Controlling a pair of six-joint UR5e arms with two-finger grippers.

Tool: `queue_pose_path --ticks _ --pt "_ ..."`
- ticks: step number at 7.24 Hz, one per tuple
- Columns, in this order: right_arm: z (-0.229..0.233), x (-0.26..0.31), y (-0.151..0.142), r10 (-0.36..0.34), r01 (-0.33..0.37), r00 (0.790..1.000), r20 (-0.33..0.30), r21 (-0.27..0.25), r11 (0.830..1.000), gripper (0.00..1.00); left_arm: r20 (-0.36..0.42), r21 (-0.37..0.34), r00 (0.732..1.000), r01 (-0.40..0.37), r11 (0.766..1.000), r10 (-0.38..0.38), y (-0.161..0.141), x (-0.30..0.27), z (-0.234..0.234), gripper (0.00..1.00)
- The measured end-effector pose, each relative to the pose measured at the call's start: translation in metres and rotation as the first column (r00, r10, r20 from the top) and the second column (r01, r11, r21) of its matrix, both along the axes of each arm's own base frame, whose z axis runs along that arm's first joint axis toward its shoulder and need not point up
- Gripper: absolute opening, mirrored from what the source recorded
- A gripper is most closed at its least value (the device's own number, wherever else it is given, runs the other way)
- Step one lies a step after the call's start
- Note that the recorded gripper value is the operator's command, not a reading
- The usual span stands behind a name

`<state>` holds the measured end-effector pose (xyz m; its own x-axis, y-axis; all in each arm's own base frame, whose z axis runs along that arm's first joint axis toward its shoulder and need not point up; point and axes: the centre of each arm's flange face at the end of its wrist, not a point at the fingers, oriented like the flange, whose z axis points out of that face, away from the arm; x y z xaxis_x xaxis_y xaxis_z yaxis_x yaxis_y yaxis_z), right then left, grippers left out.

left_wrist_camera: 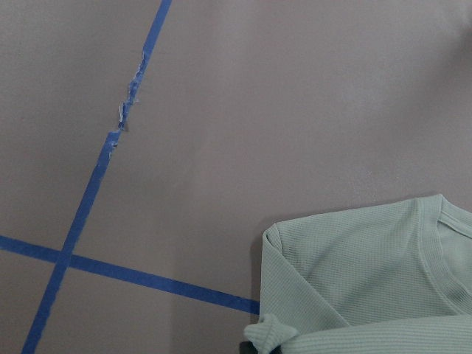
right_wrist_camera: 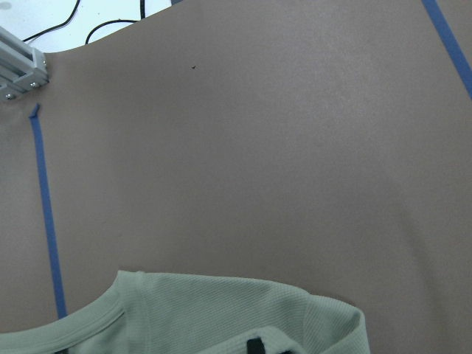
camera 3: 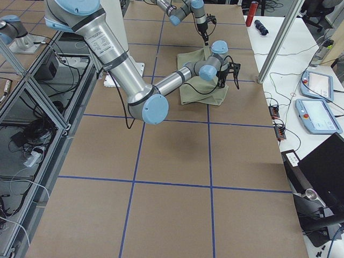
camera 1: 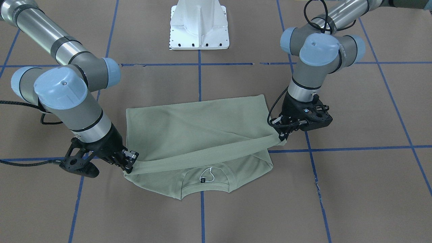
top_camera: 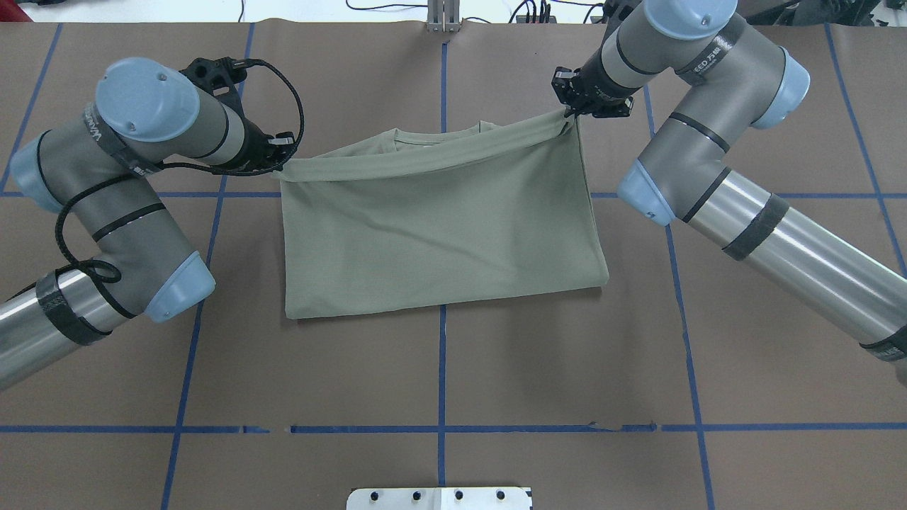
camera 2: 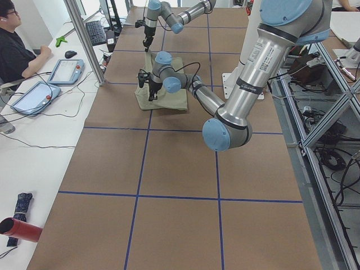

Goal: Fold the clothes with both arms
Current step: 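Lower the hem onto the collar edge and open both grippers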

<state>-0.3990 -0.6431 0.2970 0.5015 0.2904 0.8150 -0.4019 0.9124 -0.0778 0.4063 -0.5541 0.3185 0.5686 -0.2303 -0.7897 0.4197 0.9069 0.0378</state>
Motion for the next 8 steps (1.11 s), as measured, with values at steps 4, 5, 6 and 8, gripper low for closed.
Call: queue_pose_path --ticks 4,5,6,8 --pt "0.016 -0.002 -0.008 0.006 -0.006 1.0 -0.006 -0.005 1.0 0.0 -0.006 0.017 1.0 0.022 1.0 -0.022 -0.025 0.015 0.026 0.0" --pt "0.017 -0.002 -0.008 0.007 -0.007 1.0 -0.007 -0.007 1.0 0.0 -0.01 0.019 1.0 0.025 1.0 -0.024 -0.03 0.02 0.02 0.0" --pt "0.02 -0.002 -0.009 0.007 -0.007 1.0 -0.01 -0.01 1.0 0.0 -0.012 0.017 1.0 0.027 1.0 -0.027 -0.036 0.026 0.014 0.0" --pt "0.026 -0.003 -0.009 0.006 -0.006 1.0 -0.017 -0.017 1.0 0.0 -0.013 0.008 0.999 0.035 0.999 -0.035 -0.044 0.031 0.011 0.0"
